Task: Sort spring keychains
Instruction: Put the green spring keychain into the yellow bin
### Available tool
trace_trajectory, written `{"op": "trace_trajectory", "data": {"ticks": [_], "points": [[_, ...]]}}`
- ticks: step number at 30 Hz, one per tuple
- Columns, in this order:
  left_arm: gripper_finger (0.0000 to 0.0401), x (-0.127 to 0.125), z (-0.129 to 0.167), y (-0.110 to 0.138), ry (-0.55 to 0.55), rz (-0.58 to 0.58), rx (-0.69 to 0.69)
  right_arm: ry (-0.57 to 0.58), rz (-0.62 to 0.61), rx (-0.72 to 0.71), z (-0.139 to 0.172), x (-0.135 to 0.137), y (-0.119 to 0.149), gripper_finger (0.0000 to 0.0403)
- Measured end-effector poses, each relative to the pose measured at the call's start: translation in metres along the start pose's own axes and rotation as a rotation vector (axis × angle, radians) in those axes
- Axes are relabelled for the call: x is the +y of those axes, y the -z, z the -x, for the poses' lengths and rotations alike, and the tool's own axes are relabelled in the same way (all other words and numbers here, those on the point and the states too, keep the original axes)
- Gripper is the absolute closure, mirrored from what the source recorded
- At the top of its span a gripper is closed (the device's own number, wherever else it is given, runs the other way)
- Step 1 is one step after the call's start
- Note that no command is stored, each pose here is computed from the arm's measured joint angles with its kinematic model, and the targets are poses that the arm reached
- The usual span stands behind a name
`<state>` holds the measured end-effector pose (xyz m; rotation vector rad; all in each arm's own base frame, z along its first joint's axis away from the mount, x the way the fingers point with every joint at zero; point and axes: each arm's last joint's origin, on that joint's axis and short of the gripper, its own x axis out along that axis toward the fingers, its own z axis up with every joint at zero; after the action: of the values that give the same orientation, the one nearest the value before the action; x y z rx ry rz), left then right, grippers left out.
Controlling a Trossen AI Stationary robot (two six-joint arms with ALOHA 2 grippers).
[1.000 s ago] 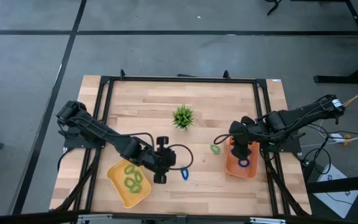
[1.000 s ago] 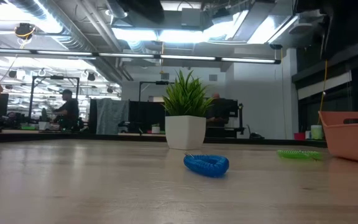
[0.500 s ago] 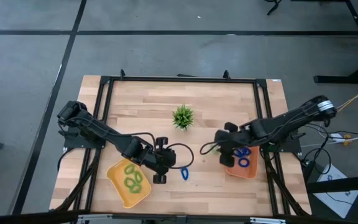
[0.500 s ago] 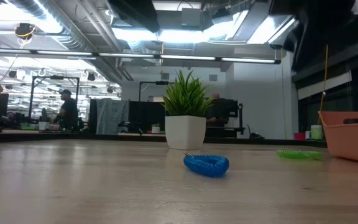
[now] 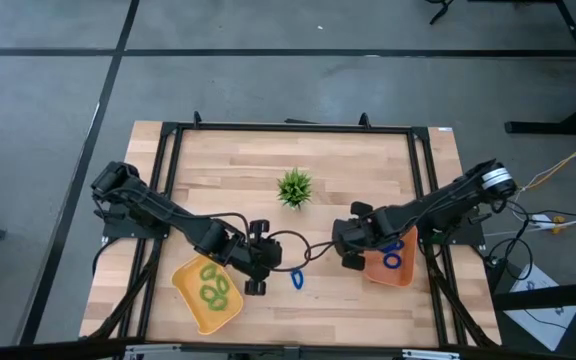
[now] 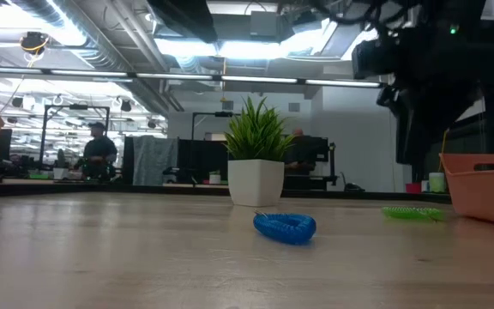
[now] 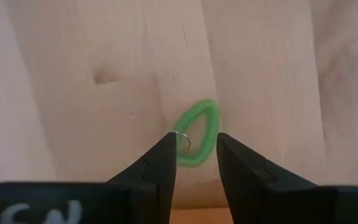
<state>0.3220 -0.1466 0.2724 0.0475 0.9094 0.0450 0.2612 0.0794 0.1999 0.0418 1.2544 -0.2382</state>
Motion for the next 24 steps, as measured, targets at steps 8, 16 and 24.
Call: {"op": "trace_trajectory", "data": {"ticks": [8,16,24], "points": [[0.0285,-0.005,0.014,0.000,0.015,-0.027,-0.035,0.042,0.012,0.070,-0.022,0.000,-0.002,0.0287],[0.0285,-0.003,0.016,0.005,-0.007,-0.013,0.011,0.064,-0.004,0.194,-0.049,-0.006,-0.002,0.0287],[0.0285,-0.002,0.016,0.007,-0.016,-0.007,0.031,0.051,-0.009,0.263,-0.065,-0.015,-0.005,0.0287]]}}
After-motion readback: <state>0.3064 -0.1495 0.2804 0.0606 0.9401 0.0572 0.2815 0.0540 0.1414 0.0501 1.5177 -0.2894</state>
